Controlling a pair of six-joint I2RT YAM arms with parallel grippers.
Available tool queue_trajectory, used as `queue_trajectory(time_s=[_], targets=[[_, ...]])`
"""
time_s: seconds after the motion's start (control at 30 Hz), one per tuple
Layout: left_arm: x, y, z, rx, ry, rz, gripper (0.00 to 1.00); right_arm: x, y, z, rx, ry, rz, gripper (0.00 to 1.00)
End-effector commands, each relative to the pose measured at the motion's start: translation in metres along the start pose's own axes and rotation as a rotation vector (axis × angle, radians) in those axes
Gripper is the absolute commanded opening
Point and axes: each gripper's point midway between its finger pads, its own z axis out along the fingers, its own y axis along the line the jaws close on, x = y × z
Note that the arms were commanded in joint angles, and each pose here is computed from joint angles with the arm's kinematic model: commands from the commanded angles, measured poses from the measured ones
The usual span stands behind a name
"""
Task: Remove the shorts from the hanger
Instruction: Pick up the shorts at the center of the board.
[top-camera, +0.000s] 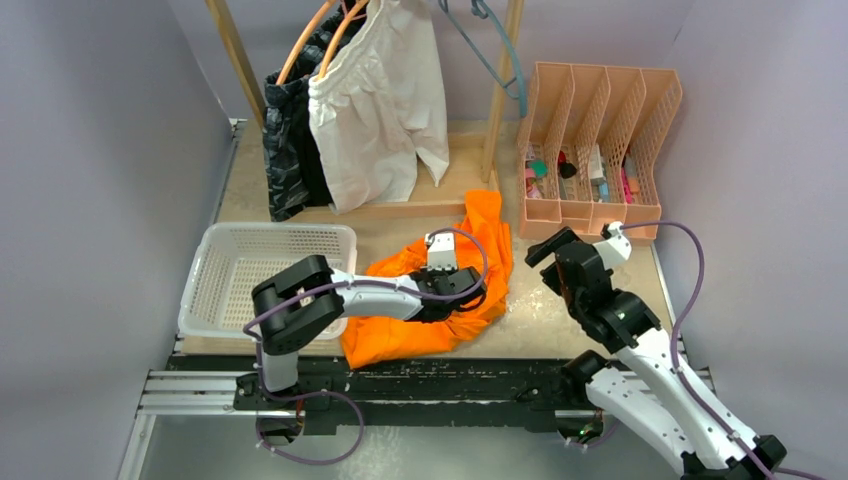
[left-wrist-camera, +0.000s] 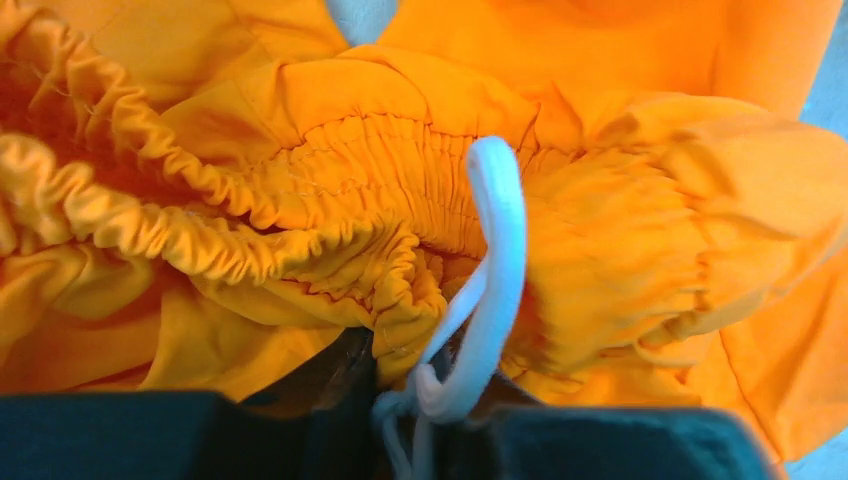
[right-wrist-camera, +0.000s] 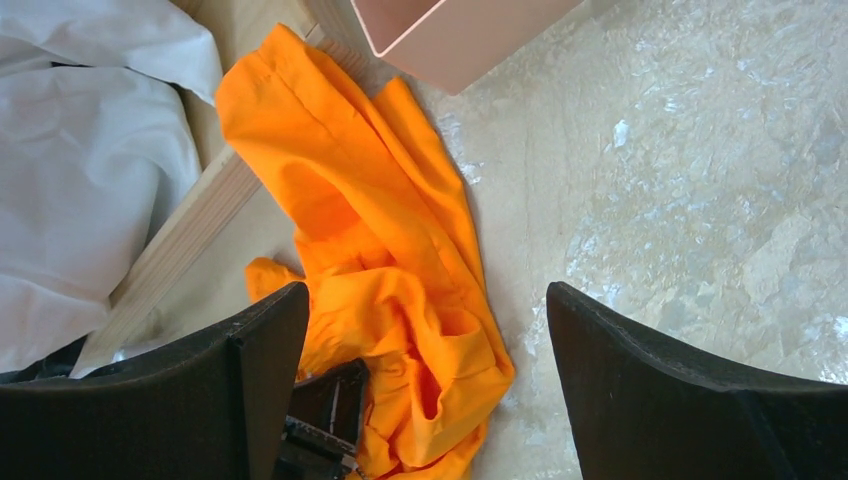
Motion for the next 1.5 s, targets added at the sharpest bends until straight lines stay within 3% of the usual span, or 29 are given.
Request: queue_trajectory(time_s=[0.0, 0.2, 0.37, 0.6, 0.7, 0.83, 0.87, 0.93, 1.0, 1.03, 1.13, 1.2, 1.47], targets=[[0.072, 0.06, 0.0, -0.134, 0.212, 0.129, 0.03, -0.007, 0.0, 0.004, 0.022, -0.041, 0.01, 0.88], [-0.02, 0.008, -0.052, -0.05, -0.011, 0.2, 0.0, -0.007, 0.001, 0.005, 0.026, -0.039, 0.005, 0.88], [-0.088, -0.017, -0.104, 0.059, -0.167, 0.136, 0.0, -0.003, 0.007, 0.005, -0.006, -0.018, -0.015, 0.9], [-0.131, -0.022, -0.159, 0.217, -0.257, 0.036, 0.0, -0.002, 0.004, 0.003, 0.016, -0.005, 0.018, 0.91], [-0.147, -0.026, -0.179, 0.271, -0.282, 0.019, 0.0, -0.006, 0.025, 0.001, -0.103, -0.018, -0.035, 0.91], [-0.143, -0.03, -0.179, 0.294, -0.257, 0.061, 0.0, 0.007, 0.077, -0.014, -0.413, 0.053, -0.23, 0.91], [-0.135, -0.03, -0.171, 0.28, -0.231, 0.086, 0.03, 0.009, 0.075, -0.013, -0.39, 0.07, -0.214, 0.91], [-0.114, -0.031, -0.15, 0.264, -0.157, 0.129, 0.41, 0.012, 0.055, -0.002, -0.246, 0.09, -0.158, 0.92], [-0.088, -0.045, -0.128, 0.298, -0.069, 0.165, 0.68, 0.01, 0.035, 0.005, -0.128, 0.076, -0.142, 0.94], [-0.077, -0.057, -0.121, 0.346, -0.037, 0.184, 0.77, 0.008, 0.027, 0.006, -0.081, 0.063, -0.137, 0.94], [-0.055, -0.093, -0.105, 0.453, 0.023, 0.206, 0.83, -0.005, -0.002, 0.002, 0.083, 0.009, -0.077, 1.0], [-0.043, -0.103, -0.085, 0.431, 0.052, 0.237, 0.84, -0.019, -0.016, -0.005, 0.155, -0.049, -0.043, 1.0], [0.014, -0.077, -0.035, 0.325, 0.155, 0.236, 0.86, -0.046, -0.015, -0.023, 0.106, -0.149, 0.037, 1.0]])
